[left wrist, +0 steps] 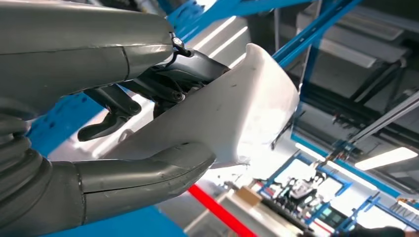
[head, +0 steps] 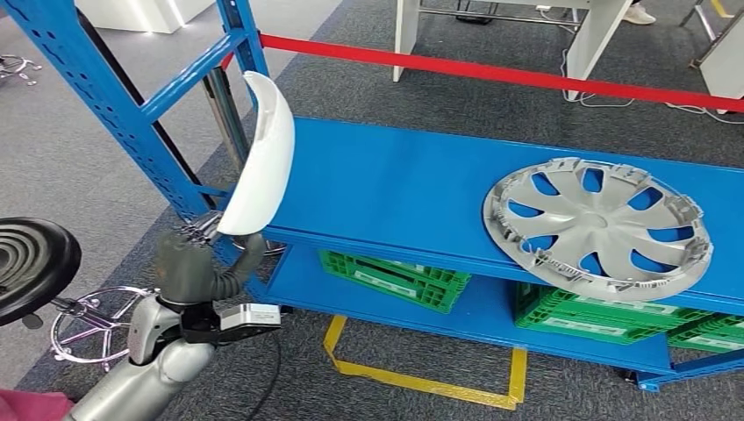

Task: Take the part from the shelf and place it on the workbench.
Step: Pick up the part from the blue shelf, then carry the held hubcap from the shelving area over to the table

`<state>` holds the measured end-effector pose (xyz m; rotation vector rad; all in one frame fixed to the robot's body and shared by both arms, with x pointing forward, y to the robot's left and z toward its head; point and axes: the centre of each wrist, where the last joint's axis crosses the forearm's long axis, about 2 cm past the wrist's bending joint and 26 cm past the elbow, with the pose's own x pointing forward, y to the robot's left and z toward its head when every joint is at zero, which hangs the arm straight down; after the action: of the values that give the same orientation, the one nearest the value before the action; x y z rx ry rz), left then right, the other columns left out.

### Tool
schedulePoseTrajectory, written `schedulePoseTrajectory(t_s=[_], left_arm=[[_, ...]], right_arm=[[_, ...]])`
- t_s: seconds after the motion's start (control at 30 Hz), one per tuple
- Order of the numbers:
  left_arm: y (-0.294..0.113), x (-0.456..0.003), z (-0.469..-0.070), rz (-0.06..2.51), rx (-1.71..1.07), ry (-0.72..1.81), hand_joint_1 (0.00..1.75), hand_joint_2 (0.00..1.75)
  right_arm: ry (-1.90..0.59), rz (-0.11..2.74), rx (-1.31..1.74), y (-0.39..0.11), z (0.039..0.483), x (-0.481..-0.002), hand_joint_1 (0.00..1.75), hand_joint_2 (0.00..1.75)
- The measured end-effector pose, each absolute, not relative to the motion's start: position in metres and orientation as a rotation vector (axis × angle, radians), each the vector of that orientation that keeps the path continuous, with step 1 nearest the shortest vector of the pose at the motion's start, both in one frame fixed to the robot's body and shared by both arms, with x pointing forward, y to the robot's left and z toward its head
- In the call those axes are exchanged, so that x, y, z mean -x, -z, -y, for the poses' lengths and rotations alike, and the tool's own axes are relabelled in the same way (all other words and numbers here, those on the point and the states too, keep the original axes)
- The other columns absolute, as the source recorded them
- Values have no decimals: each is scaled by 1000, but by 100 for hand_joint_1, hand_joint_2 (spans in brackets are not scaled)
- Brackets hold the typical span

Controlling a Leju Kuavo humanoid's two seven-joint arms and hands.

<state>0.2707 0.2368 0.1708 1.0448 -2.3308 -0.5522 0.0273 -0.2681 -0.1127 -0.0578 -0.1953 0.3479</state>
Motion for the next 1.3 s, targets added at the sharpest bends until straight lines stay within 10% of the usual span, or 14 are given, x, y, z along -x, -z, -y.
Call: schedulePoseTrajectory(t_s=[1.3], left_arm=[[-173, -285, -226, 2313, -795, 572, 175, 175]], right_arm=[[-314, 195, 44, 112, 255, -28, 0, 0]])
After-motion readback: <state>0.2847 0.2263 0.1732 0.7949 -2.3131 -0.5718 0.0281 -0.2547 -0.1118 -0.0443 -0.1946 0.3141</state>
